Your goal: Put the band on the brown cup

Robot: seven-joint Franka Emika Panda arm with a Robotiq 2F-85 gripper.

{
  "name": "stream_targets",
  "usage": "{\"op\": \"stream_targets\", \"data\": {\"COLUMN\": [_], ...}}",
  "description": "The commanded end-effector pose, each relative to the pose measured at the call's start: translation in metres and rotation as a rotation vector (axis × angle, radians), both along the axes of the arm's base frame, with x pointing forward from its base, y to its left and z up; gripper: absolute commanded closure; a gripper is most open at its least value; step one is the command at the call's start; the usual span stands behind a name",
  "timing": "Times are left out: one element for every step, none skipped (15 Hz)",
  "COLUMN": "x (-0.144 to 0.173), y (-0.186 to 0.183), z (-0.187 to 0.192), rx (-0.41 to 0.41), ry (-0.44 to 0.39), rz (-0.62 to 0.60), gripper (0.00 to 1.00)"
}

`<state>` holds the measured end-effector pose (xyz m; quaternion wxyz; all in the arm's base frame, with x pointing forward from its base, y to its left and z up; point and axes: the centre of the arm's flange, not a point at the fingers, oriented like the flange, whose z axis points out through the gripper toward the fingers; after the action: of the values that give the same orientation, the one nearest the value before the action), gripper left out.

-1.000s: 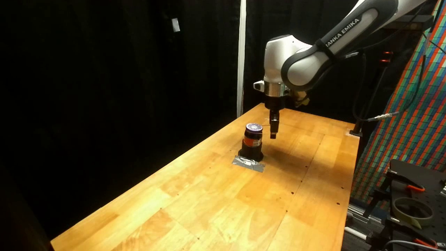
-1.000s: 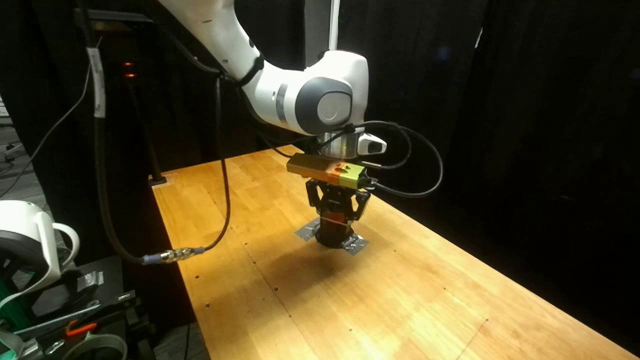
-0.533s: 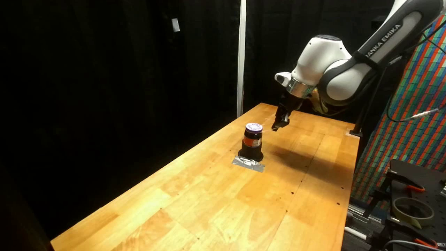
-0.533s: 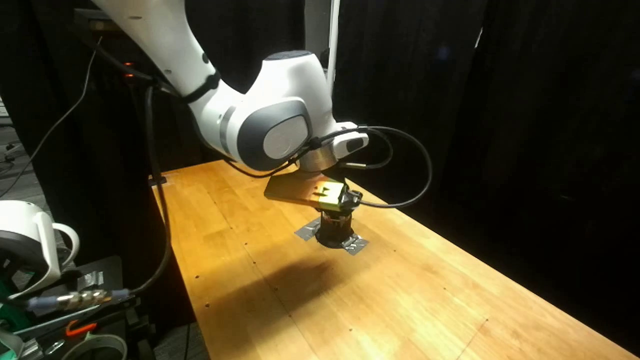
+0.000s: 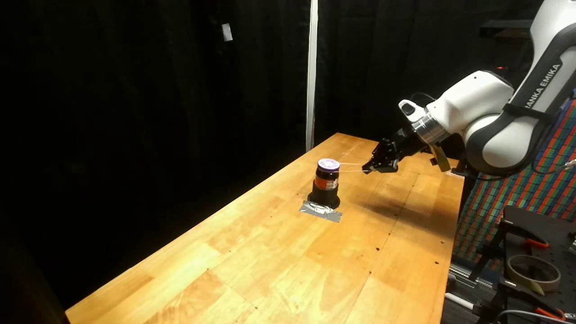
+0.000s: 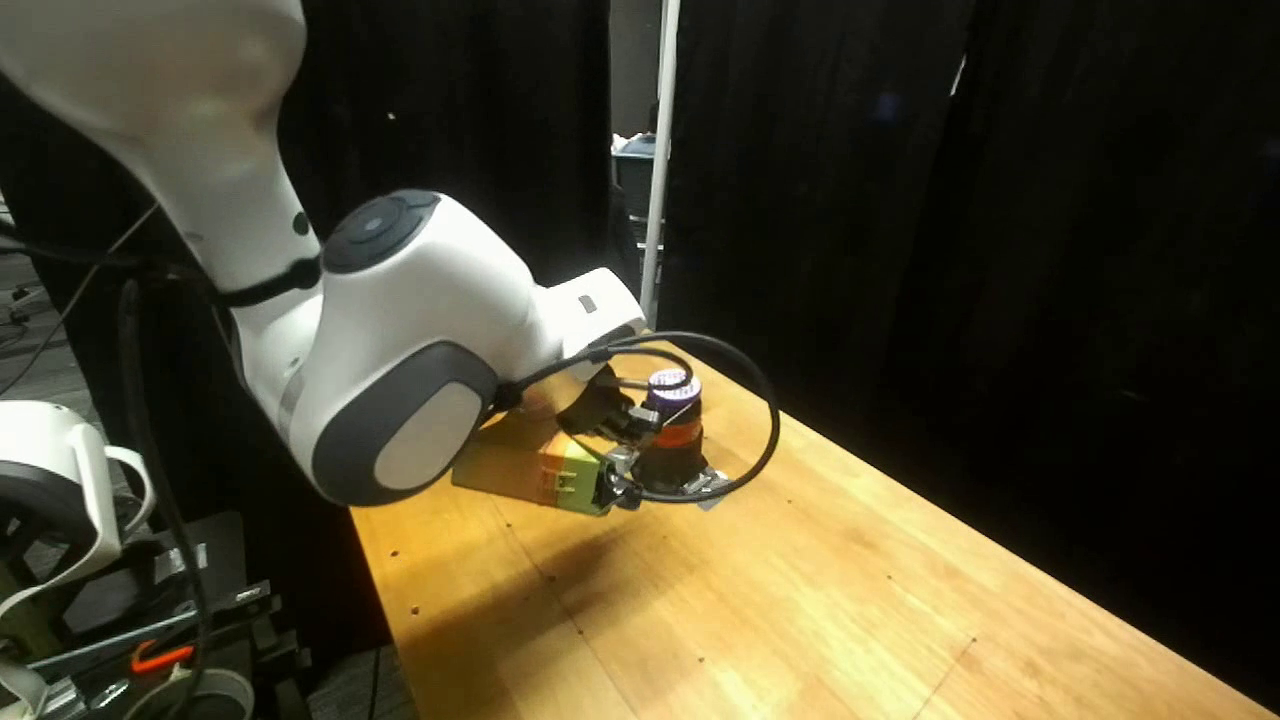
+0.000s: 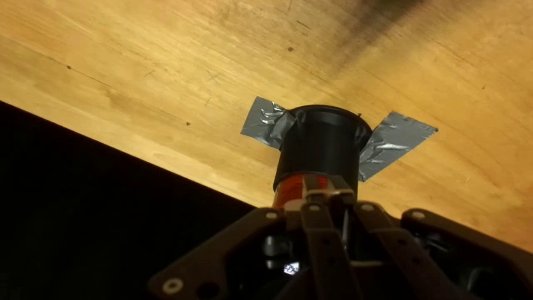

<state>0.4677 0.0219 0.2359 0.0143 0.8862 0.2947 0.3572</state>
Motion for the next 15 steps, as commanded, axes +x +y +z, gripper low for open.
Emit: {"op": "stream_targets", "data": {"x": [-0.036,-0.038,-0.040,-0.043,-0.046,-0.050,-0.053,-0.056,-0.059,-0.055,-0.045,-0.038,-0.033,-0.031,-0.027], "y": [-0.035,-0.040,-0.045,-0.048,-0.049,-0.048,-0.047,-0.044,-0.043,-0.040,-0.031,-0.031,-0.028,-0.025,-0.022], "z": [-0.043,-0.048,-0.052,-0.058,-0.066,-0.073,-0.079,-0.084,-0.089,-0.090,-0.086,-0.075,-0.071,-0.070,-0.066], "rx": [0.112,0.144,0.173,0.203,0.227,0.250,0.270,0.289,0.303,0.303,0.302,0.305,0.294,0.285,0.277], "ry": [-0.140,-0.181,-0.211,-0.246,-0.277,-0.312,-0.343,-0.377,-0.402,-0.399,-0.427,-0.466,-0.505,-0.538,-0.559], "rz": [0.004,-0.010,-0.017,-0.025,-0.034,-0.040,-0.043,-0.036,-0.023,0.003,0.023,0.030,0.041,0.035,0.041], "gripper": [0.90,0.89,0.90,0.88,0.89,0.87,0.88,0.87,0.89,0.88,0.89,0.88,0.89,0.88,0.89]}}
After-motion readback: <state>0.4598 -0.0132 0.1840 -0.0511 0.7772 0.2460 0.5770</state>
